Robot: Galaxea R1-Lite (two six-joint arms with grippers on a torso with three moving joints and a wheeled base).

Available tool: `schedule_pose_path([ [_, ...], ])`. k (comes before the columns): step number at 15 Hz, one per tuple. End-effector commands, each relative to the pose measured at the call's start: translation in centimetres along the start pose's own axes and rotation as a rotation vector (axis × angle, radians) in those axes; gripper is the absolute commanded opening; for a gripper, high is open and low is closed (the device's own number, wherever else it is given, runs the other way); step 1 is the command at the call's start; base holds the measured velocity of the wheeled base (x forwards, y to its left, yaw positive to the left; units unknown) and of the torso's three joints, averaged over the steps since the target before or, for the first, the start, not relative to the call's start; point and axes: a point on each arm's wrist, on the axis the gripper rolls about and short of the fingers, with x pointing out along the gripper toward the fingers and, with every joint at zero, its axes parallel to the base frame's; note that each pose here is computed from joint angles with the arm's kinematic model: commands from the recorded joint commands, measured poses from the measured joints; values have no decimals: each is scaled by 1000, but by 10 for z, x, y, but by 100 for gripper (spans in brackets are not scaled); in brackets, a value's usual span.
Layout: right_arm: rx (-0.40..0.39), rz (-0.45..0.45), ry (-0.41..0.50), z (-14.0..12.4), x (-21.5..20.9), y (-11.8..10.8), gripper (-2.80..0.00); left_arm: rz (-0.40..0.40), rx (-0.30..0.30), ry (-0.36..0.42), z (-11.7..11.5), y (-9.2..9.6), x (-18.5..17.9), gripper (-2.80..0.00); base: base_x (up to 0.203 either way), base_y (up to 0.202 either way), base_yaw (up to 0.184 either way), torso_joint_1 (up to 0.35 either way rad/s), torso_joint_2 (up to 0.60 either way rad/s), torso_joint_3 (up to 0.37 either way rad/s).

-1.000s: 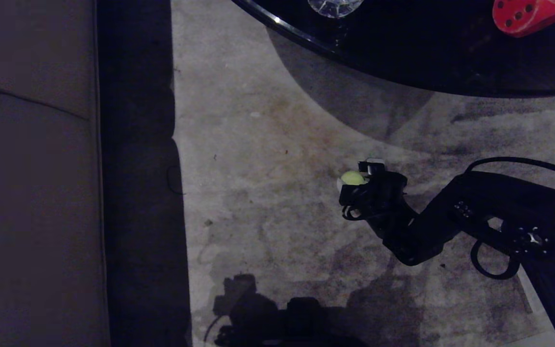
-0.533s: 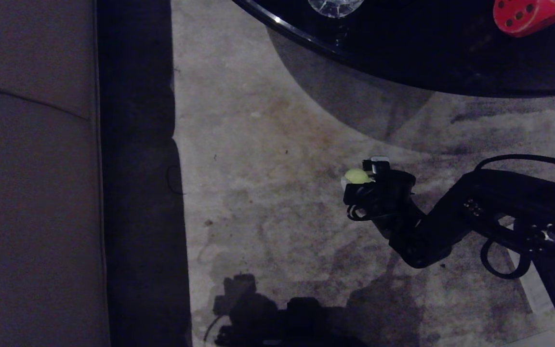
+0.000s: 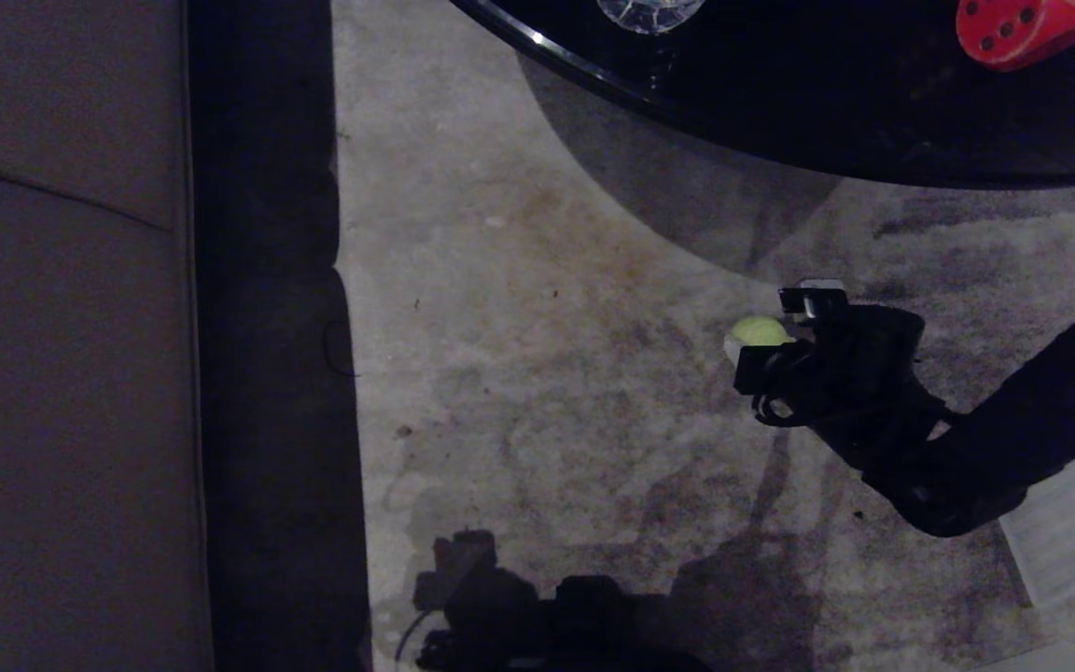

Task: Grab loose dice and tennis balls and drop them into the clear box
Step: Put the ball in the box

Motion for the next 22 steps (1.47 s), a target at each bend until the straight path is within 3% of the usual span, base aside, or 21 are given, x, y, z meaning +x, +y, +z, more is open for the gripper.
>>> schedule_pose_path([
  [1,19,-15,-84,39,-31,-13,-280,0,-1,1,0,0,0,-280,0,0,0,0,0,0],
  [5,0,-54,-25,70,-95,-39,-280,0,0,0,0,0,0,-280,0,0,0,0,0,0],
  [9,-5,-67,39,68,-190,-61,-280,1,-1,0,0,0,0,-280,0,0,0,0,0,0],
  [12,10,-100,48,50,-264,-79,-280,1,1,0,0,0,0,-280,0,0,0,0,0,0],
  [16,35,-178,98,-4,-335,-93,-280,-1,1,0,0,0,0,-280,0,0,0,0,0,0],
  [18,50,-251,172,-39,-348,-94,-280,1,-1,0,0,0,0,-280,0,0,0,0,0,0],
  [19,59,-256,162,-47,-352,-94,-280,0,0,0,0,0,0,-280,0,0,0,0,0,0],
  [22,62,-199,142,-58,-355,-92,-280,-1,-1,0,0,0,0,-280,0,0,0,0,0,0],
])
